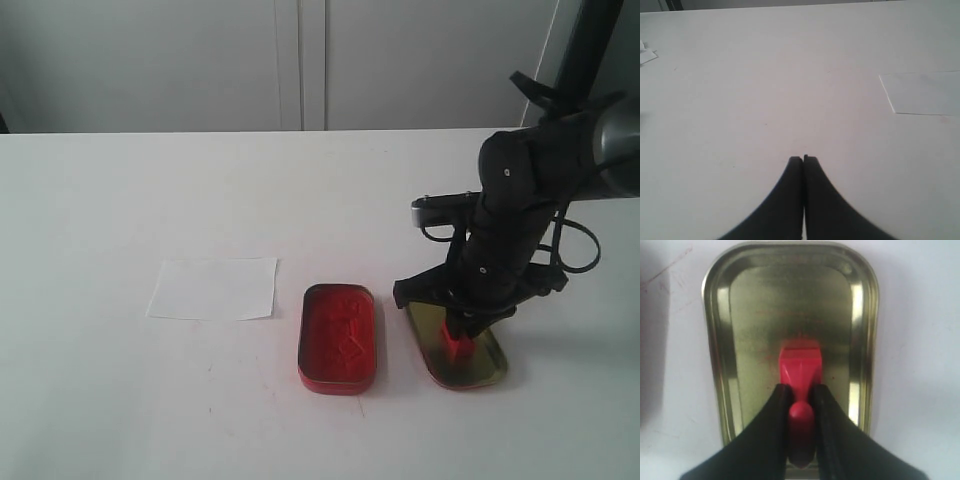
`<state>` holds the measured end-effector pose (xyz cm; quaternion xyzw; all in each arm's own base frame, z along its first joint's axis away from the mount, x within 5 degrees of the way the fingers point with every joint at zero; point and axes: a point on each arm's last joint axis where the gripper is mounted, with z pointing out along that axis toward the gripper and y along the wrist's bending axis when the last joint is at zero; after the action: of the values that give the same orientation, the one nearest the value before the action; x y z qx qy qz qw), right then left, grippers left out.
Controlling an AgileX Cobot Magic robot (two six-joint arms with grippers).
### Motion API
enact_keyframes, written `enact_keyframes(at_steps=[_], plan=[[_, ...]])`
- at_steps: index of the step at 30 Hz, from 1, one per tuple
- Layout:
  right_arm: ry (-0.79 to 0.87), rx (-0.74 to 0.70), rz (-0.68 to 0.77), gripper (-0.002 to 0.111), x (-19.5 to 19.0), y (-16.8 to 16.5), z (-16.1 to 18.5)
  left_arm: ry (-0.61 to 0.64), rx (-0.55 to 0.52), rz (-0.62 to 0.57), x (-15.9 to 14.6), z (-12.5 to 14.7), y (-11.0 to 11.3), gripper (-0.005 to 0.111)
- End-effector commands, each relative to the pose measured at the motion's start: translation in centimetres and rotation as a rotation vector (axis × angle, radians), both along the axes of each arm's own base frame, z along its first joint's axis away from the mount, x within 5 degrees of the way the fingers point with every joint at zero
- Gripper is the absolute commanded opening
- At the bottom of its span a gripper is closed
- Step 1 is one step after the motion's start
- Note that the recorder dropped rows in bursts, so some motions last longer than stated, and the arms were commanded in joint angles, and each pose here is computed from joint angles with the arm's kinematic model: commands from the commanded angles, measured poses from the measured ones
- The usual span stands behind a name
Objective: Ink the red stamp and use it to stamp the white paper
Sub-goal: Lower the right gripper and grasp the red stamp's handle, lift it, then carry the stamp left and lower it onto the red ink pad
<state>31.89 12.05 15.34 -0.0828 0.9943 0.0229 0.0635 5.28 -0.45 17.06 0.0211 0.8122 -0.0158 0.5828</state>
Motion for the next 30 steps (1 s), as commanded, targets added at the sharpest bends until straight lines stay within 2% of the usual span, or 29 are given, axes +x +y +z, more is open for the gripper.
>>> enact_keyframes(at_steps=[1, 20, 23, 30], plan=[[-0.034, 0.009, 0.001, 0.0, -0.1, -0.1, 1.2, -0.005, -0.004, 0.002, 0.0, -0.1, 0.0, 0.0], [-0.036, 0.053, -0.023, 0.0, -0.2, 0.3, 4.2, -0.005, -0.004, 0.002, 0.0, -0.1, 0.0, 0.0], [-0.031, 0.092, -0.042, 0.0, 0.0, 0.8, 4.8, -0.005, -0.004, 0.002, 0.0, -0.1, 0.0, 0.0], [-0.069, 0.115, 0.022, 0.0, -0.1, 3.5, 6.2, -0.005, -0.004, 0.002, 0.0, -0.1, 0.0, 0.0]])
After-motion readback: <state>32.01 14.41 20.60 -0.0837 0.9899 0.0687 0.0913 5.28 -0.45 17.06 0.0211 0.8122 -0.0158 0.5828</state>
